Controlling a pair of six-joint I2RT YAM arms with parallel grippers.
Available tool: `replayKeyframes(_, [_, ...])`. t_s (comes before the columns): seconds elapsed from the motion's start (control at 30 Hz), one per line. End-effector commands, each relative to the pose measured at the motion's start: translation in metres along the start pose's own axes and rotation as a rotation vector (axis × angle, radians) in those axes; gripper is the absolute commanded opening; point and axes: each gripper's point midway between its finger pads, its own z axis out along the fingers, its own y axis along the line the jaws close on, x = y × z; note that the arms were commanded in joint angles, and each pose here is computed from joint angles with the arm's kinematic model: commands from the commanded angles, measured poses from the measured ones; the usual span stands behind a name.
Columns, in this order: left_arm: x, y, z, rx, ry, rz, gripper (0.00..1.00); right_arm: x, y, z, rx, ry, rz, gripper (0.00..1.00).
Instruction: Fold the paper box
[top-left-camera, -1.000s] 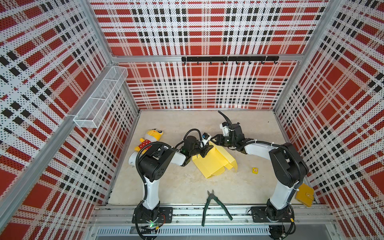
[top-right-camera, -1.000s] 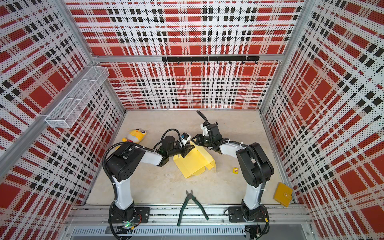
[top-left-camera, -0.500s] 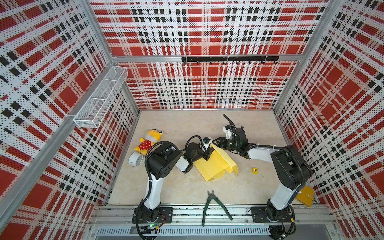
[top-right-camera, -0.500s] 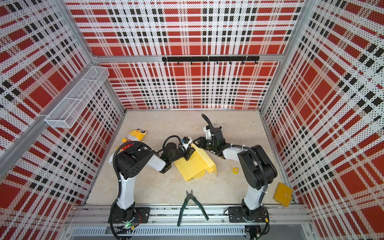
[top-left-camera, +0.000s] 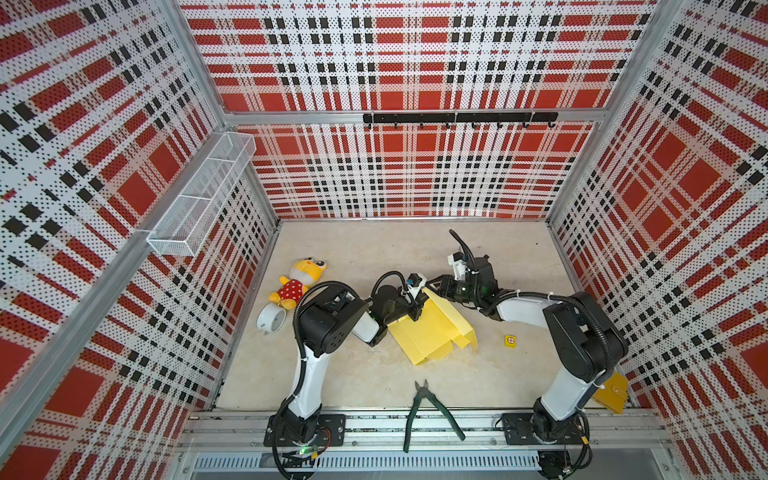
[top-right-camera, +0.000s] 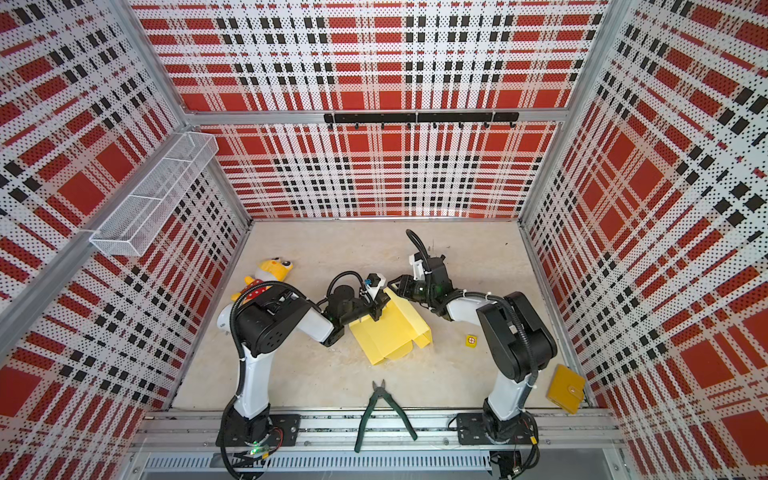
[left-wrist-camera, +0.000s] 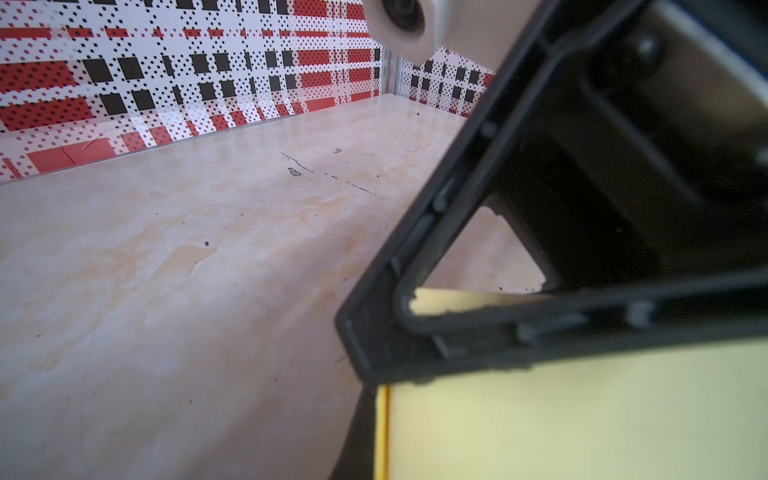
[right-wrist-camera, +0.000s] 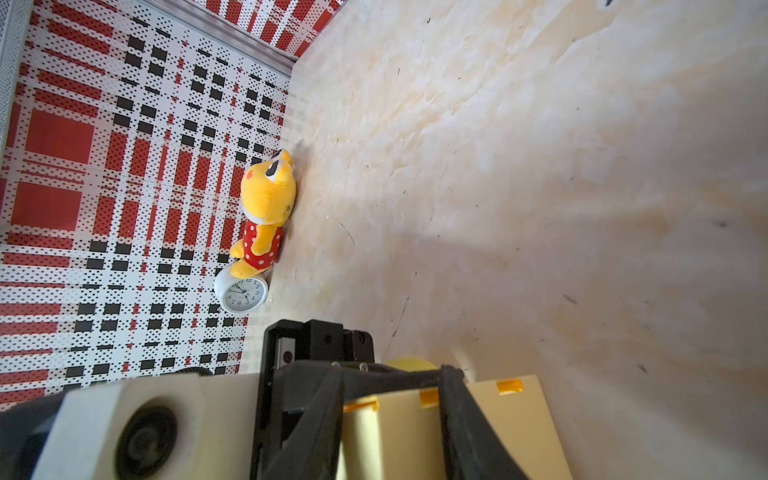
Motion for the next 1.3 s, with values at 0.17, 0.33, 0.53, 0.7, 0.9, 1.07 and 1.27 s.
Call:
replayKeyframes(0.17, [-0.015,-0.017,0.000,0.060,-0.062,0.038,0.28,0.024,-0.007,-0.008,0.054,0.084,0.023,0.39])
replayKeyframes(0.33, [-0.017,-0.020,-0.002,0.105,-0.057,0.031,0.39,0.015,-0.008,-0.015,0.058,0.063,0.019,0.39])
replayKeyframes(0.53, [-0.012,-0.023,0.005,0.111,-0.007,0.052,0.30,0.001,-0.004,-0.029,0.066,0.043,0.002,0.40])
replayKeyframes(0.7, [-0.008,-0.026,0.010,0.110,0.026,0.070,0.23,-0.008,0.001,-0.042,0.072,0.020,-0.016,0.43])
replayKeyframes(0.9, [-0.004,-0.032,0.012,0.113,0.047,0.105,0.12,-0.005,0.000,-0.047,0.068,0.017,-0.005,0.46])
replayKeyframes(1.07, [-0.005,-0.027,0.016,0.090,0.063,0.084,0.00,0.004,-0.004,-0.050,0.060,0.018,0.014,0.47])
replayKeyframes(1.27, [-0.010,-0.013,0.022,0.048,0.107,0.043,0.00,0.007,-0.007,-0.062,0.106,0.012,-0.018,0.49])
